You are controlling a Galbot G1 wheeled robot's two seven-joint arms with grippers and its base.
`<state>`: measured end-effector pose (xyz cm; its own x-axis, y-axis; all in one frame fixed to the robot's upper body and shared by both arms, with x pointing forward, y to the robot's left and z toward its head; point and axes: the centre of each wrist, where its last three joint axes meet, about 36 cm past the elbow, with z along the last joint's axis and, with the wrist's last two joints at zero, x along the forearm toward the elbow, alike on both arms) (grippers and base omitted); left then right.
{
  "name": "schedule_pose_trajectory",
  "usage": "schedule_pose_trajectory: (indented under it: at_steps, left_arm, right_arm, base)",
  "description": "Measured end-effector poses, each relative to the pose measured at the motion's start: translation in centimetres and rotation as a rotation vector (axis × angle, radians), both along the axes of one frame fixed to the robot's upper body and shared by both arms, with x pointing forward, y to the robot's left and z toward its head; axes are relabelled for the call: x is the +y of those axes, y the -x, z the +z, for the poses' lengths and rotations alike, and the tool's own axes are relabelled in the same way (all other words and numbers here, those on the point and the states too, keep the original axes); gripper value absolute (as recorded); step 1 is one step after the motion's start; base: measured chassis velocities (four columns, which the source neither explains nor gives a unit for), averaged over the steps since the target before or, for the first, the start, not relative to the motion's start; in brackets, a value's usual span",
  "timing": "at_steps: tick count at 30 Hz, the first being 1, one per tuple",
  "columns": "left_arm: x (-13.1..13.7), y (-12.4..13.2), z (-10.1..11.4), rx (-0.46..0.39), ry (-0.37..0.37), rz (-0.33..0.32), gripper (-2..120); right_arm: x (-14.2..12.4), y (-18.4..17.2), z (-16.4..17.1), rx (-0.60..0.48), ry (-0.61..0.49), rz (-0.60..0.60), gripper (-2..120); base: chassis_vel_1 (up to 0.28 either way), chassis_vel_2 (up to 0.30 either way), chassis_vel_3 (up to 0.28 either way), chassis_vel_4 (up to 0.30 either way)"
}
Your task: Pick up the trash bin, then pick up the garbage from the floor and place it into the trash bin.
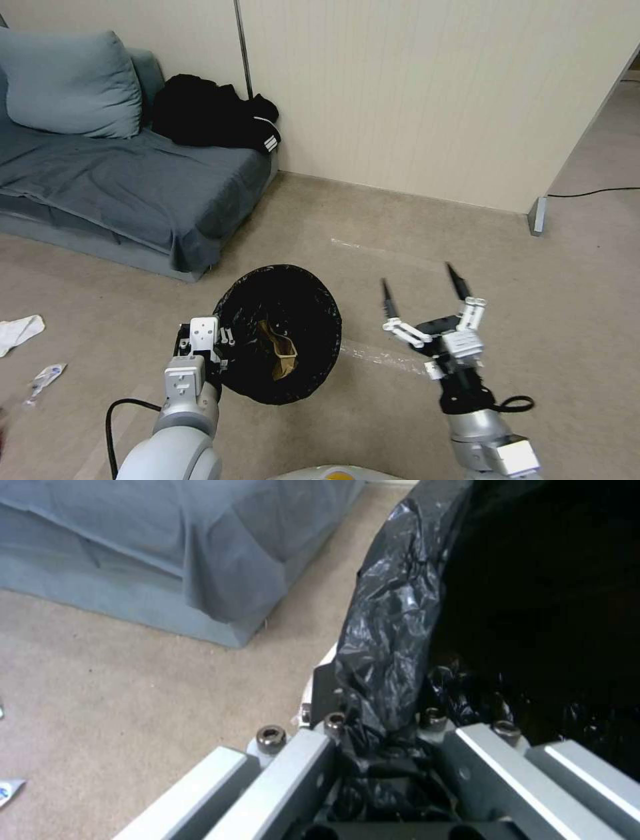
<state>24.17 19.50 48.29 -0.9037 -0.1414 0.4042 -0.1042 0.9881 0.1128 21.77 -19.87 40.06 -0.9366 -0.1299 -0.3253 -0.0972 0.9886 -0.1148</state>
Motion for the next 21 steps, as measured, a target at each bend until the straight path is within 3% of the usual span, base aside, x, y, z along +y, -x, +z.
schedule_pose_trajectory:
  at_steps: [8,21]
  left_arm:
    - [0.0,0.1,-0.1,0.006,0.001,0.000,1]
    - [-0.2,0.4,-0.3,0.022,0.002,0.005,1]
  right_arm:
    - [0.4,0.3,-2.2,0.035,-0.020,-0.026,100]
    - [0.4,-0.1,-2.3,0.042,-0.021,-0.007,100]
  base:
    - [0.000,0.000,0.000,0.000]
    - [0.018,0.016,0.013,0.014]
